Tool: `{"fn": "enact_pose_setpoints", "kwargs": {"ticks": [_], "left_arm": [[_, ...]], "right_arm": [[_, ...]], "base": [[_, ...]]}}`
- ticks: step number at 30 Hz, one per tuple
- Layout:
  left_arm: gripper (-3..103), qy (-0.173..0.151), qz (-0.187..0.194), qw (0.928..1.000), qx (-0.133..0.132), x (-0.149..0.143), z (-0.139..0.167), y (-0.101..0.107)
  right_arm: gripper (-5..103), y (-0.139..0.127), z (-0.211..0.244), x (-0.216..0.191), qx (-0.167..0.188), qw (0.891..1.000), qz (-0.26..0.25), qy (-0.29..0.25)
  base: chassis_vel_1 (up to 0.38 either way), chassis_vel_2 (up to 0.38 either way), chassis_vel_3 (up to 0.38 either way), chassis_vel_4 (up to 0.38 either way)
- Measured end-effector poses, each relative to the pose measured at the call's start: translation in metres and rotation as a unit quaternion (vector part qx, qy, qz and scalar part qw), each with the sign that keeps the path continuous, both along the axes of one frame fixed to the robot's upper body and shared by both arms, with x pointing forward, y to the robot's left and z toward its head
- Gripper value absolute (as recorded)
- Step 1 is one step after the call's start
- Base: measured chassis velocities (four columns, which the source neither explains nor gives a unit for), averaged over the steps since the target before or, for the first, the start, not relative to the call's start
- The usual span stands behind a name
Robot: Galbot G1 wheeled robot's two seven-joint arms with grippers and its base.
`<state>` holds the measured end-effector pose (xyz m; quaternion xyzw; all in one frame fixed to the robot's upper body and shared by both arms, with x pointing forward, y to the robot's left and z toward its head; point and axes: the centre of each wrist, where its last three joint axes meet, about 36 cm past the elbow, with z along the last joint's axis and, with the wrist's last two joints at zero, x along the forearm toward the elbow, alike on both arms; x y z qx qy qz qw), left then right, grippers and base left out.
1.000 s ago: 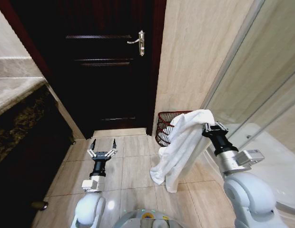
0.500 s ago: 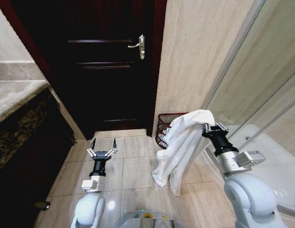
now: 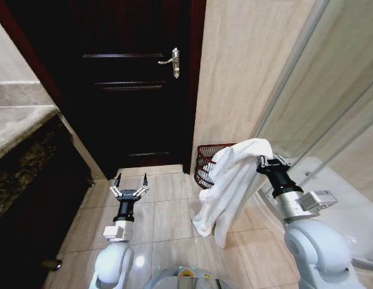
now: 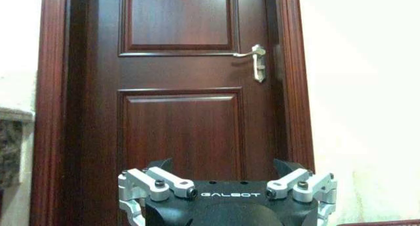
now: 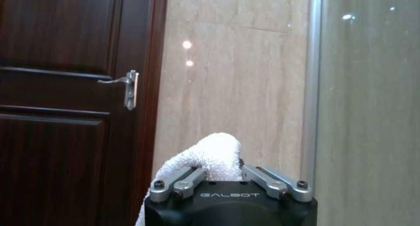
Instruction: Discard the used towel into the hamper.
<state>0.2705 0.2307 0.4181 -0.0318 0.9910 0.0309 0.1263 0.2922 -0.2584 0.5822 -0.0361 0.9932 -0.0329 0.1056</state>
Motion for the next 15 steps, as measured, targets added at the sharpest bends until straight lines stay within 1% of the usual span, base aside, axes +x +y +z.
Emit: {"fn": "enact_pose_setpoints", "kwargs": {"ticks": [15], "left_arm": [[100,0.001,0.005,1.0000,-0.001,0.0015,0.0021,0.0008]], "right_arm": [[7,-0.0001,-0.0008,-0.0005,0.000,1.000,-0.001,0.002]], "base": [[0.000,0.000,0.000,0.000]]}}
